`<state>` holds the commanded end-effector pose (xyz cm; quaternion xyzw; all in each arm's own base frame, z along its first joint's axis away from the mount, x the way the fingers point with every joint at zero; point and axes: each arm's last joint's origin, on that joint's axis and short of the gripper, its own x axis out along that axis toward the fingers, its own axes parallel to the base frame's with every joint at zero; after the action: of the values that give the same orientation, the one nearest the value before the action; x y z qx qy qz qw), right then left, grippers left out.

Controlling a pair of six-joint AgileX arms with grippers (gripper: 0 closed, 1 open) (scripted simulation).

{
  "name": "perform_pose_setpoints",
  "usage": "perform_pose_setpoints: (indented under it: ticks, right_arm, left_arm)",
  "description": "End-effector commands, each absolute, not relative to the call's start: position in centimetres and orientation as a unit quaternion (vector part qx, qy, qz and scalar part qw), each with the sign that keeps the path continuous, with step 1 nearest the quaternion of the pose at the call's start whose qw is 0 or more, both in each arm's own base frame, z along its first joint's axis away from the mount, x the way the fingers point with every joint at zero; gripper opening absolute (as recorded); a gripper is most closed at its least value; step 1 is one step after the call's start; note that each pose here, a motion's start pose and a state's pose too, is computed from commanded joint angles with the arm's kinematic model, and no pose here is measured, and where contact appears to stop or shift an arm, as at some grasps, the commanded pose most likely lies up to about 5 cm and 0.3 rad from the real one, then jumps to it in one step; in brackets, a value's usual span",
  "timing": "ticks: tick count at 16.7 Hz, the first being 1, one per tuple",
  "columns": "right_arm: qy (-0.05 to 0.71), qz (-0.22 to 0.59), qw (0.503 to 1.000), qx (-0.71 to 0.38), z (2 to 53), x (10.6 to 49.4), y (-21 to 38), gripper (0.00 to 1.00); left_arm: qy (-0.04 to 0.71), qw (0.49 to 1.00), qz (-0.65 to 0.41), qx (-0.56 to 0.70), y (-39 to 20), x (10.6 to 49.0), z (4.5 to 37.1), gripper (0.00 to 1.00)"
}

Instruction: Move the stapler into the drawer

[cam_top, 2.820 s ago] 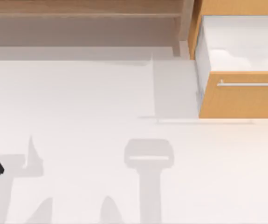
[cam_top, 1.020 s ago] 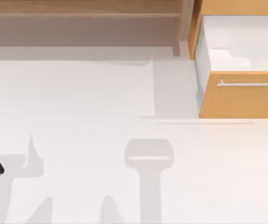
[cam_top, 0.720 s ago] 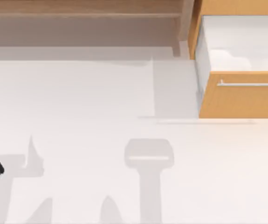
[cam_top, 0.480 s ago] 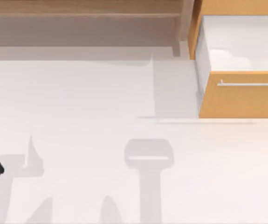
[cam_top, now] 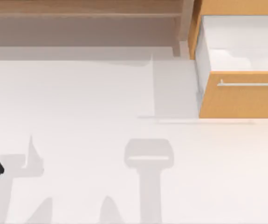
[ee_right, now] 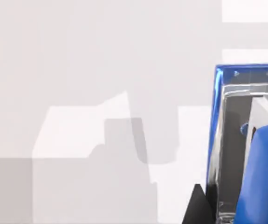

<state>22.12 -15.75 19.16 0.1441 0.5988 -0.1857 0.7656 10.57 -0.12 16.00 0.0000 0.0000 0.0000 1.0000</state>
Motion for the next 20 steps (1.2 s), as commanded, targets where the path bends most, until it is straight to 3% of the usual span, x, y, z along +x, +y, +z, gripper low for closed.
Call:
perform_pose_setpoints:
  ticks: [6,11,15,20]
  right_arm:
    - [0.459,-0.143,0.871,0.102,29.7,29.1,-13.4,0.00]
    - [0.419,-0.064,0.902,0.088,34.8,35.4,-8.0,0.00]
    - [0.474,-0.007,0.877,0.077,32.7,41.1,-2.1,0.00]
    - [0.597,0.015,0.801,0.047,24.5,46.0,4.4,0.00]
  left_arm:
    - [0.000,1.000,0.000,0.000,-0.1,10.6,16.0,1.00]
    - [0.000,1.000,0.000,0.000,-0.1,10.6,16.0,1.00]
    - [0.000,1.000,0.000,0.000,-0.1,10.6,16.0,1.00]
    - [0.000,1.000,0.000,0.000,-0.1,10.6,16.0,1.00]
